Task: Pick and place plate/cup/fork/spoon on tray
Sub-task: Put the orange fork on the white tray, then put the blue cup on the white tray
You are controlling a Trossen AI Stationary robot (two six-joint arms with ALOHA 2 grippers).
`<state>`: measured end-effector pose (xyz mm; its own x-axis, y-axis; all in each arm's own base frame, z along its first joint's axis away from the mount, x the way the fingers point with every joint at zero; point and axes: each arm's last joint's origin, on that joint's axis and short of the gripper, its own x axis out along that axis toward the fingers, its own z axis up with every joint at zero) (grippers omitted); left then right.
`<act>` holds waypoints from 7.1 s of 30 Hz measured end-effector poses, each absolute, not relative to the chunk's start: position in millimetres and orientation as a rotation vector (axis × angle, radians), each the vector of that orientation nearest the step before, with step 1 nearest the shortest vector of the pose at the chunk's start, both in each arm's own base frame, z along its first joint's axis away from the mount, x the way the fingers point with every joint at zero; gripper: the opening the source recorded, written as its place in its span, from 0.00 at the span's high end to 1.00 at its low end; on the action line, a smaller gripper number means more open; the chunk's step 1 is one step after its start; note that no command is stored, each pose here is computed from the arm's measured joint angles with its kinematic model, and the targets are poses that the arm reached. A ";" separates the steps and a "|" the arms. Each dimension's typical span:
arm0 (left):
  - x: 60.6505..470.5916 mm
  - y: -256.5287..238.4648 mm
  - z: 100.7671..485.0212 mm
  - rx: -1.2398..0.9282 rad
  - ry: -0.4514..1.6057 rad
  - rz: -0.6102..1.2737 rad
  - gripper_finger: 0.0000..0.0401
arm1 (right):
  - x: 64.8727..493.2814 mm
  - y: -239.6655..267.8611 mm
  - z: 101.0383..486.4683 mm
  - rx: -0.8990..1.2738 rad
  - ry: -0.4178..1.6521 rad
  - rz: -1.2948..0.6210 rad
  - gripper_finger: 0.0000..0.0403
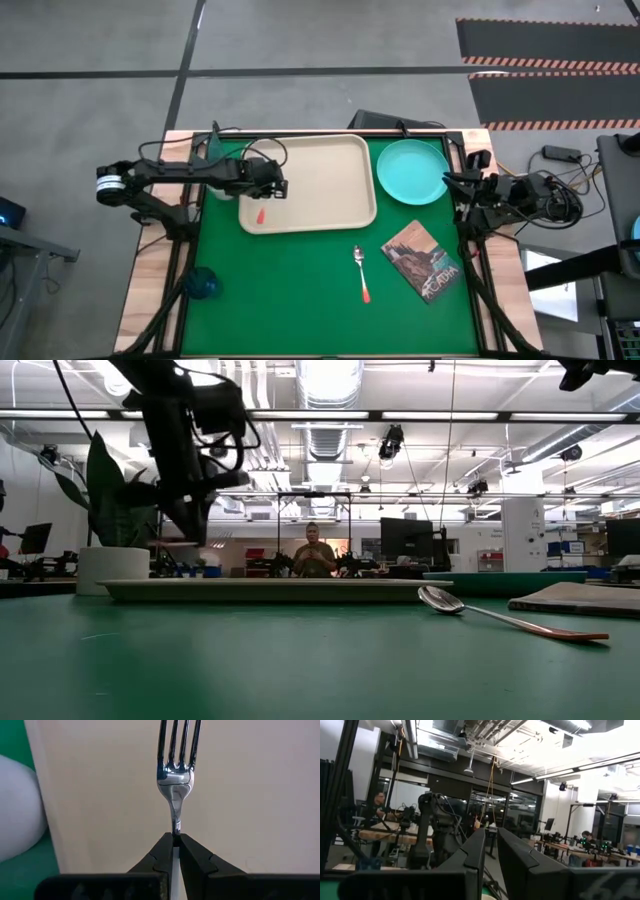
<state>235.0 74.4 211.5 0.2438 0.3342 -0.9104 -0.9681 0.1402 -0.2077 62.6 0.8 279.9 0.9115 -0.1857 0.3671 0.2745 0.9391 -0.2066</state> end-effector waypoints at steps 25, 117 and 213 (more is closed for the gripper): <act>215.5 69.6 178.8 -0.942 0.907 1.209 0.98 | 62.5 0.8 279.9 -0.296 -0.344 -0.246 0.89; 217.5 97.2 156.6 -1.004 0.771 1.344 0.98 | 62.3 0.8 280.3 -0.287 -0.345 -0.244 0.89; 232.2 34.5 236.4 -0.870 0.494 0.728 0.74 | 62.3 0.8 280.6 -0.285 -0.351 -0.243 0.89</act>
<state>232.2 34.5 236.4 0.6601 0.3675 -0.6552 -0.7447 0.4349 -0.5063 62.3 0.8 280.6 0.9110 -0.1834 0.3693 0.2810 0.9316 -0.2307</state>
